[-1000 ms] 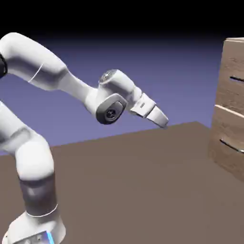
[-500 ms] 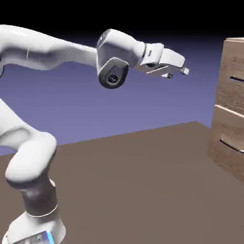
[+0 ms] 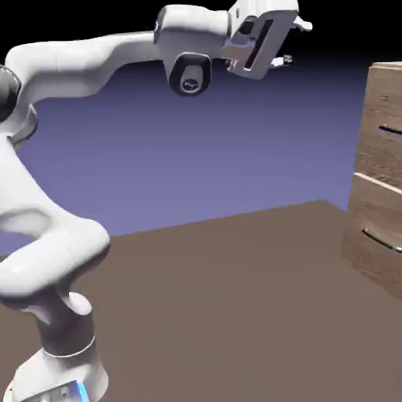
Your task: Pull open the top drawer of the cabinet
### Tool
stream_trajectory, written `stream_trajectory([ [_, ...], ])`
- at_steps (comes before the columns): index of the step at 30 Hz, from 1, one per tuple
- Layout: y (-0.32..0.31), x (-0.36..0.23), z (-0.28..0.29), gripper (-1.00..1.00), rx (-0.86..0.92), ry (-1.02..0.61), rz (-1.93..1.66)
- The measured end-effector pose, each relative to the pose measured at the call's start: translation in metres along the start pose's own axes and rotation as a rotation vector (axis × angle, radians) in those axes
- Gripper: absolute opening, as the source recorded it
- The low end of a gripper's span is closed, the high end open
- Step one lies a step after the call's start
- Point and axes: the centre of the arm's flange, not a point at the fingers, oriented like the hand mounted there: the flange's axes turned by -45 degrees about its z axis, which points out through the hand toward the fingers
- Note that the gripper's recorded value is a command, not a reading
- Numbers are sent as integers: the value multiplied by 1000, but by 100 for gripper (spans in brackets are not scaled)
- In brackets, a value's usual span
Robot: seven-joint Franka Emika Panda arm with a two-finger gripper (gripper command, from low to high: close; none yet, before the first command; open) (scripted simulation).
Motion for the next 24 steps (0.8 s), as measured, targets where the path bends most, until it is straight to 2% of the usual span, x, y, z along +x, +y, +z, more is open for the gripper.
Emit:
stream_trajectory([
  [13, -50, 55, 62, 0, -58, 108, -347],
  [24, -116, 45, 156, 0, -40, 171, -580],
])
